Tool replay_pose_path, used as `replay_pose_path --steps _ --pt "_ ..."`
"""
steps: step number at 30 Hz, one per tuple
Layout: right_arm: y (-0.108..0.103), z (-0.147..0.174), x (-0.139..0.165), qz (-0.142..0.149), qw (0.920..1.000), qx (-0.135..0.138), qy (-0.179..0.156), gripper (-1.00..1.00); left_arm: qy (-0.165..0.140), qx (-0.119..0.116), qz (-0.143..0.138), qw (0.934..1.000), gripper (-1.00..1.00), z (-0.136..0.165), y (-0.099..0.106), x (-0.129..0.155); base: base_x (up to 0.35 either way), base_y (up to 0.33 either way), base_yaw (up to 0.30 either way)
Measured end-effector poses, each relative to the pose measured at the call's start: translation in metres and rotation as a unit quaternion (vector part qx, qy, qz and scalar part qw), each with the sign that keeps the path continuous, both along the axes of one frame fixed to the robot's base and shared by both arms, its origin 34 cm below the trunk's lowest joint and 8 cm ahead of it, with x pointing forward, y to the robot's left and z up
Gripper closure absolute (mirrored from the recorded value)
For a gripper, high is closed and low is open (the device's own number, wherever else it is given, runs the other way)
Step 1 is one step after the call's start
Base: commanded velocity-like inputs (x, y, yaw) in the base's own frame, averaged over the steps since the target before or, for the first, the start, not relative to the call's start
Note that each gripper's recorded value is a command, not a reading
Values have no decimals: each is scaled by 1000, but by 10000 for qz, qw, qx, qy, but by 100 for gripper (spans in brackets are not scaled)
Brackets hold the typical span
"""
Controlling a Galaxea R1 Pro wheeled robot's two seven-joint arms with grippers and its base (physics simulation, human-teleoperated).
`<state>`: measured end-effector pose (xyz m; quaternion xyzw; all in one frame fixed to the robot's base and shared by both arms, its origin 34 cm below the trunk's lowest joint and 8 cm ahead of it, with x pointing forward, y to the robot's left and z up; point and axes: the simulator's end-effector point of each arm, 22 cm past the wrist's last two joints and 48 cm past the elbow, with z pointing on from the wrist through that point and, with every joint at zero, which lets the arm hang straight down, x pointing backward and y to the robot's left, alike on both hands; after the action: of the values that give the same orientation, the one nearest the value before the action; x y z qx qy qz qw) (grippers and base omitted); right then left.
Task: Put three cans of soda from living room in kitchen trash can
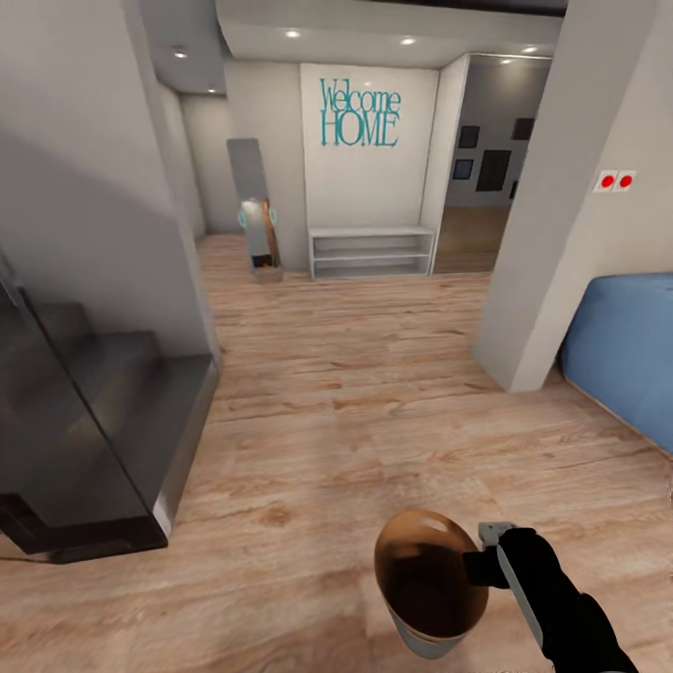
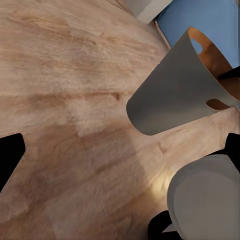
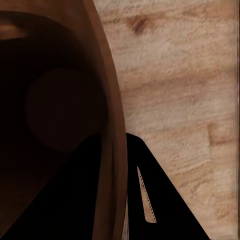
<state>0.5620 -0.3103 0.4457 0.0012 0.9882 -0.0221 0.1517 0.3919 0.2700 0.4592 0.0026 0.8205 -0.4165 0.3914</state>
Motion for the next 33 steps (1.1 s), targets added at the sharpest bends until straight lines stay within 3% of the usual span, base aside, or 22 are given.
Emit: replay_pose_path --steps 10,22,33 --pt "1 -1 -1 2 10000 18 9 100 -6 -1 5 10000 -100 0 0 0 0 -83 -31" --pt "2 1 0 4 10000 26 -2 100 -27 -1 3 10000 -100 2 0 1 0 -41 -214" --pt "4 1 0 18 10000 49 1 100 -30 -1 3 10000 -100 2 0 1 0 -2 -81"
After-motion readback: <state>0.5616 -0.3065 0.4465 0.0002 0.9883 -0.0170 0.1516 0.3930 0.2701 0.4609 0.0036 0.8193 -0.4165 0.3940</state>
